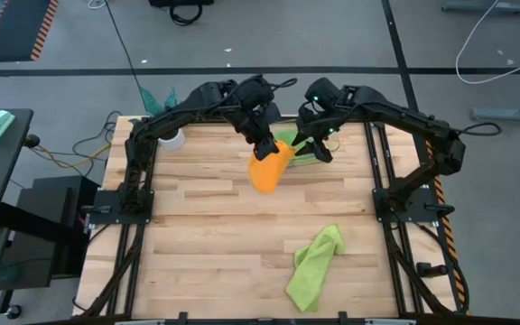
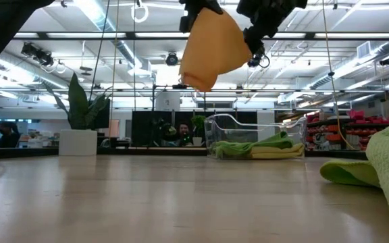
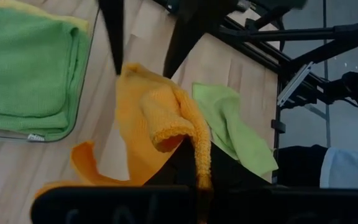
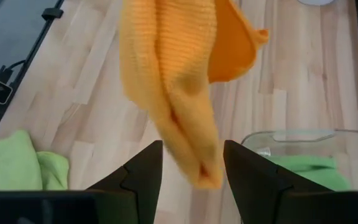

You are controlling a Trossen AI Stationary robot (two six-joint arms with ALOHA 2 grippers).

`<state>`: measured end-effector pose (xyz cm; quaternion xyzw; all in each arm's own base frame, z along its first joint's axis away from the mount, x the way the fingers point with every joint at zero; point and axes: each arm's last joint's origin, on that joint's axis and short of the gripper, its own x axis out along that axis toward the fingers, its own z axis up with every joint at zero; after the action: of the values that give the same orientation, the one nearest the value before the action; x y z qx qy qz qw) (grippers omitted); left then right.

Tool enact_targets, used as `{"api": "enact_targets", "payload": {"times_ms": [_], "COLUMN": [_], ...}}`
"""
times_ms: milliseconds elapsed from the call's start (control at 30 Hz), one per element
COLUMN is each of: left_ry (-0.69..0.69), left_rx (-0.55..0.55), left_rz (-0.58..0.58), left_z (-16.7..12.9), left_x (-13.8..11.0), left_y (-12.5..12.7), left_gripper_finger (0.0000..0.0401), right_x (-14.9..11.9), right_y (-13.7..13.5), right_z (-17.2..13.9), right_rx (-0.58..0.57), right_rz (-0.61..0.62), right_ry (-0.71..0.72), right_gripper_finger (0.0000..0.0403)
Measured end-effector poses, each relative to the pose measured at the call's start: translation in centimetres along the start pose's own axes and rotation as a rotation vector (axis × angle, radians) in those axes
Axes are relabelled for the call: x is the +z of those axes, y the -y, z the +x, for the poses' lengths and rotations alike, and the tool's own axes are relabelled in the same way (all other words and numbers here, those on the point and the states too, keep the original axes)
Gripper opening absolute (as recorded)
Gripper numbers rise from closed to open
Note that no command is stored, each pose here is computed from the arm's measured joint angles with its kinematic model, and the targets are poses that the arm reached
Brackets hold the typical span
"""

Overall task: Fold microfiber towels
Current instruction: Stack the orange towel on top of the green towel in the transparent bin

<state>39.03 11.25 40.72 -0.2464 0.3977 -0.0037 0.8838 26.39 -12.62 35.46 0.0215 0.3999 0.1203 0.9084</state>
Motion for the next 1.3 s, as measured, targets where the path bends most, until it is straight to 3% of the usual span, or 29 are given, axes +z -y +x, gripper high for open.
{"api": "enact_targets", "payload": {"times_ms": [300, 1300], "left_ry": [0.023, 0.024], "left_rx": [-0.010, -0.010], "left_rz": [0.010, 0.012], "left_z": [-1.0, -1.0], "left_x": [-0.1, -0.1], "left_y": [0.7, 0.7], "left_gripper_finger": [0.0009, 0.0009], "right_x": [-0.3, -0.1], "right_y": [1.2, 0.8], "right_z": [2.2, 2.2], "right_rx": [0.036, 0.042], "right_rz": [0.047, 0.041], "right_ry": [-0.053, -0.052], "right_gripper_finger": [0.0178, 0.0162]}}
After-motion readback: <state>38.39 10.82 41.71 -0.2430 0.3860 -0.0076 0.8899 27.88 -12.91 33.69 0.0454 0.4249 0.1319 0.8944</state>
